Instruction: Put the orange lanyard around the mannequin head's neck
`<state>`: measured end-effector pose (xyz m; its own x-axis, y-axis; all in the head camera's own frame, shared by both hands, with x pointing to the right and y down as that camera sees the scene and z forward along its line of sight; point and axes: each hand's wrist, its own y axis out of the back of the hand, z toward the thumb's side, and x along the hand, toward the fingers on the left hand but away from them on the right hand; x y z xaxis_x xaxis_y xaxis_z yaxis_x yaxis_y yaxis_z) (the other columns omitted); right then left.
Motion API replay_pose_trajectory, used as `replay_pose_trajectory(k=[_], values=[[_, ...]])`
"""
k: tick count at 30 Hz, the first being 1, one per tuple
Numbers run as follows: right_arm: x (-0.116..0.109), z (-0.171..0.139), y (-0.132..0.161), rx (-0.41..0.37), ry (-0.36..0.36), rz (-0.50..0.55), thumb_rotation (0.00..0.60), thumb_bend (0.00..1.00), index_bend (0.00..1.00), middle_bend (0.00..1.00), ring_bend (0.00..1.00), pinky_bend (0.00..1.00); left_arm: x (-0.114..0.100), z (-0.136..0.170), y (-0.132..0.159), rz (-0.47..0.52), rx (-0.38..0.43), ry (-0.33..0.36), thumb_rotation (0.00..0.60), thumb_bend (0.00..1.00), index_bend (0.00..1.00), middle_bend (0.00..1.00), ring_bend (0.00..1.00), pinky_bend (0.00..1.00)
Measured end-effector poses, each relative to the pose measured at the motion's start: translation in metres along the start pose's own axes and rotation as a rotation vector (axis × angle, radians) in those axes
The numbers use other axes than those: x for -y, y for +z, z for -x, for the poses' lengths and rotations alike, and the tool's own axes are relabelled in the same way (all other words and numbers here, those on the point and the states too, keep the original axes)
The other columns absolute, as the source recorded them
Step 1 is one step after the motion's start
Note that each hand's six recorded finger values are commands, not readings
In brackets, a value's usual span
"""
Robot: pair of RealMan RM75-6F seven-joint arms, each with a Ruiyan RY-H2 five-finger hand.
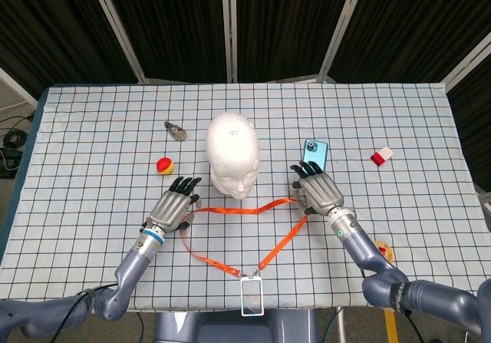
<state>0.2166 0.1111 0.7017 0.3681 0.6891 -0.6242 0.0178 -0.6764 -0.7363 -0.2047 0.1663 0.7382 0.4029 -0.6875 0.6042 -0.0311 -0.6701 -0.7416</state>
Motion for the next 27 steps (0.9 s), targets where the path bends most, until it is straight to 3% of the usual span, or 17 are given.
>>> replay_pose_trajectory(k=[5, 14, 23, 27], values=[[0.000, 0.000, -0.001, 0.000, 0.000, 0.001, 0.600, 0.41, 0.73, 0.10, 0.00, 0.00, 0.005, -0.003, -0.002, 0.006, -0.017, -0.013, 0.600, 0.48, 0.46, 0.00, 0.00, 0.00], [0.000, -0.001, -0.003, -0.002, -0.002, 0.003, 0.600, 0.41, 0.73, 0.11, 0.00, 0.00, 0.008, -0.004, -0.002, 0.057, -0.015, -0.011, 0.600, 0.54, 0.65, 0.00, 0.00, 0.00], [-0.006, -0.007, 0.002, -0.027, -0.019, 0.000, 0.600, 0.41, 0.73, 0.11, 0.00, 0.00, -0.005, 0.005, 0.002, 0.073, 0.025, 0.046, 0.600, 0.55, 0.69, 0.00, 0.00, 0.00], [-0.017, -0.012, 0.007, -0.058, -0.061, -0.006, 0.600, 0.41, 0.74, 0.12, 0.00, 0.00, -0.021, 0.016, 0.003, 0.090, 0.049, 0.099, 0.600, 0.55, 0.69, 0.00, 0.00, 0.00]])
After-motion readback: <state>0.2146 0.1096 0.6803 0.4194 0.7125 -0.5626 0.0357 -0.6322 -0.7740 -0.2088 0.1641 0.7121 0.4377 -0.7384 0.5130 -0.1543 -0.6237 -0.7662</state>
